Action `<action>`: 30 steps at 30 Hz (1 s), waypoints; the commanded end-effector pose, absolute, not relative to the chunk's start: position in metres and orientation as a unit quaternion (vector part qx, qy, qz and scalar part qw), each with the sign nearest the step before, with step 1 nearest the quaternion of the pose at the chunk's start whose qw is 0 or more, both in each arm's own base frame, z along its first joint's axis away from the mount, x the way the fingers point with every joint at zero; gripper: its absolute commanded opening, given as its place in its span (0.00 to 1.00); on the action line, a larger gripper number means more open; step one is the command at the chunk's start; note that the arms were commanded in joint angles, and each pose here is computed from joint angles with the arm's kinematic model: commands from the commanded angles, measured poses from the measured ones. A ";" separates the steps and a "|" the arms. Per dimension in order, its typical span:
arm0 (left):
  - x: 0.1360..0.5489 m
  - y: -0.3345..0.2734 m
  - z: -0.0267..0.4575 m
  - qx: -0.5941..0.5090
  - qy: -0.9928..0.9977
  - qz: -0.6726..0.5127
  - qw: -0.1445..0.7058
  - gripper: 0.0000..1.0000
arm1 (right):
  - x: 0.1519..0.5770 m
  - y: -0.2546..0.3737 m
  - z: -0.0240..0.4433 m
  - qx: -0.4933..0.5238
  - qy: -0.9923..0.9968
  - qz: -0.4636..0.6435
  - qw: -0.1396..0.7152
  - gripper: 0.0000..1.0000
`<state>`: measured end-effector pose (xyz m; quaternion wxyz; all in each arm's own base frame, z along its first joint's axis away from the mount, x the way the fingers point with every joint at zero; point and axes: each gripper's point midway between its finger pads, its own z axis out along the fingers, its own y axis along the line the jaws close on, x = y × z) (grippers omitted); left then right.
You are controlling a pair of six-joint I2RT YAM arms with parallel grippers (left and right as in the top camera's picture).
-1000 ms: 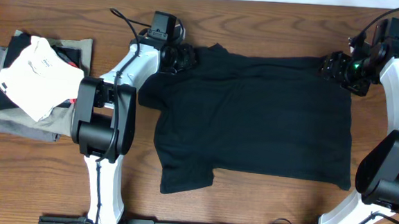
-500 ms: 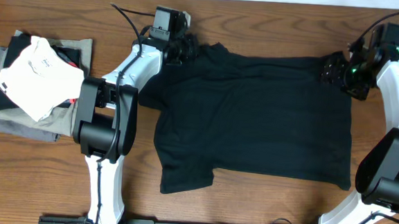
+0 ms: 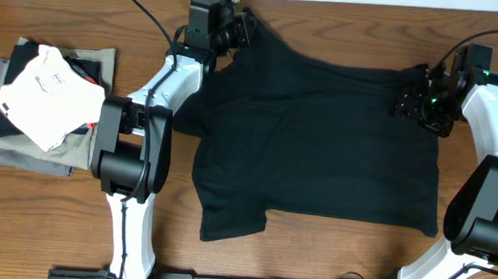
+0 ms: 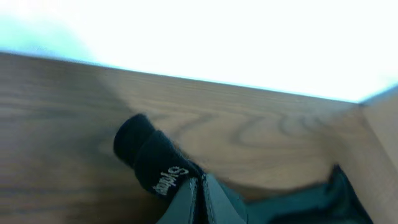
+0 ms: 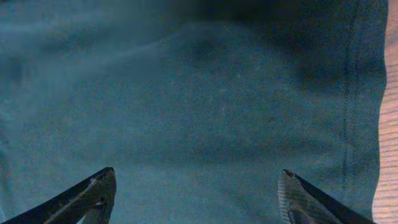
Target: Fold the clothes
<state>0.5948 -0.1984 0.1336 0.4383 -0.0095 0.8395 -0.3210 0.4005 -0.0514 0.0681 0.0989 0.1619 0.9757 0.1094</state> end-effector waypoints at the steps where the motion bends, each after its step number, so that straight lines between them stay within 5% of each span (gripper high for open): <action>1: 0.612 -0.178 0.128 -0.036 0.841 -0.262 0.473 0.08 | 0.399 -0.050 0.065 0.169 0.975 0.108 0.094 0.81; 5: 0.616 -0.173 0.121 -0.012 0.843 -0.228 0.487 0.24 | 0.400 -0.051 0.065 0.170 0.975 0.108 0.095 0.80; 6: 0.616 -0.173 0.120 -0.003 0.844 -0.222 0.488 0.42 | 0.400 -0.051 0.065 0.170 0.975 0.108 0.097 0.80; 8: 0.616 -0.171 0.119 0.001 0.844 -0.214 0.491 0.97 | 0.403 -0.051 0.066 0.172 0.974 0.108 0.102 0.80; 30: 0.598 -0.149 0.134 -0.005 0.869 -0.201 0.452 0.98 | 0.475 -0.137 0.095 0.204 0.931 0.070 0.294 0.82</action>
